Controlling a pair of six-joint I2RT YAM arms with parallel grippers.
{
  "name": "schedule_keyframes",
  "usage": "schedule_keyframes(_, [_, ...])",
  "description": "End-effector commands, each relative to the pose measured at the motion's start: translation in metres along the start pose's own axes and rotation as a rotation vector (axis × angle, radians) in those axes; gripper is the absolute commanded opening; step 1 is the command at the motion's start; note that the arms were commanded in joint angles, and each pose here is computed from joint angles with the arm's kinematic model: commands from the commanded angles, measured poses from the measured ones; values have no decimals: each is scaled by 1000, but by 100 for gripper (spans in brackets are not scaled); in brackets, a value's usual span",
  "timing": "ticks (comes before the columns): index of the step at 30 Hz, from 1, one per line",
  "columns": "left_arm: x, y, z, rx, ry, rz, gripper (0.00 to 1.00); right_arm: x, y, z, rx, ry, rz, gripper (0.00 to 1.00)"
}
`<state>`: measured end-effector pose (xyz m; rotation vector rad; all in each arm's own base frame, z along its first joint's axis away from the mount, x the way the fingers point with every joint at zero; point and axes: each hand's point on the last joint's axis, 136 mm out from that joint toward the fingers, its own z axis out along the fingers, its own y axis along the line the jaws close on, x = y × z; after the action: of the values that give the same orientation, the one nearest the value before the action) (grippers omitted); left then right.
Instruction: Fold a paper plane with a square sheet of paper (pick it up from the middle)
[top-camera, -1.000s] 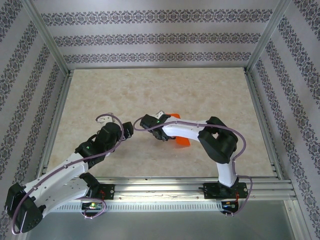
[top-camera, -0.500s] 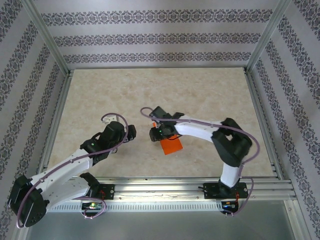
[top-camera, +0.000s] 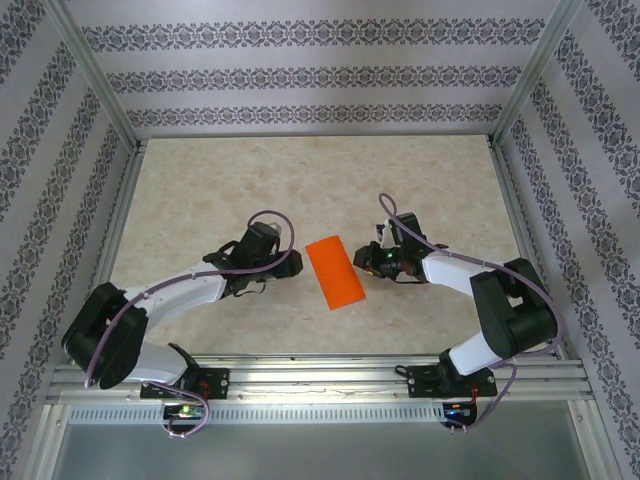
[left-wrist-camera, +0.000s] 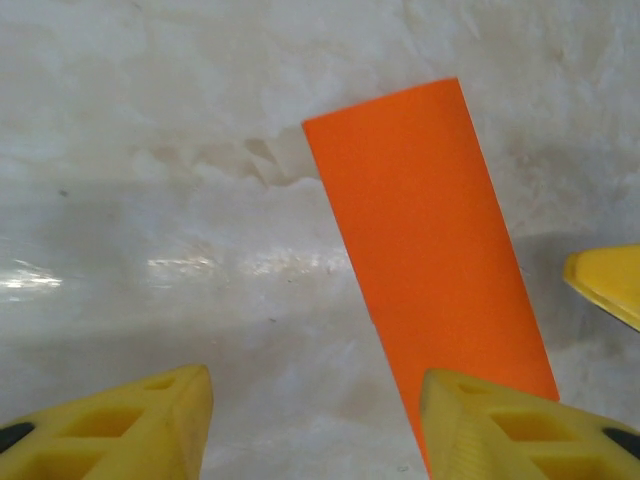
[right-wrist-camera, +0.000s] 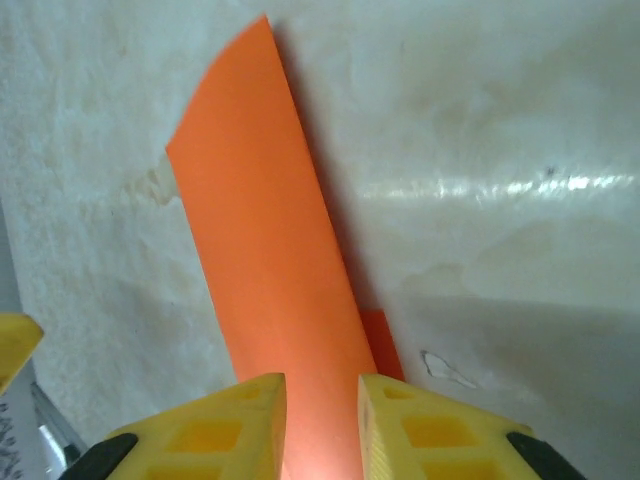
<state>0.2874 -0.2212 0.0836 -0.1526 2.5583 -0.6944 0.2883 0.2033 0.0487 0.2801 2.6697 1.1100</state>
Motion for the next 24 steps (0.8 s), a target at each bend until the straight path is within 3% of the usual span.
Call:
schedule_keyframes(1, [-14,-23,1,99,-11,-34,56,2,25,4,-123,42,-17,23])
schedule_keyframes(7, [-7,-20,9,81,31,-41,50,7,21,16,-90,75,-9,20])
schedule_keyframes(13, [-3,-19,15,92,49,-53,49,12,12,30,-69,113,36,11])
schedule_keyframes(24, [10,-21,35,96,147,-97,49,24,-22,46,34,129,122,9])
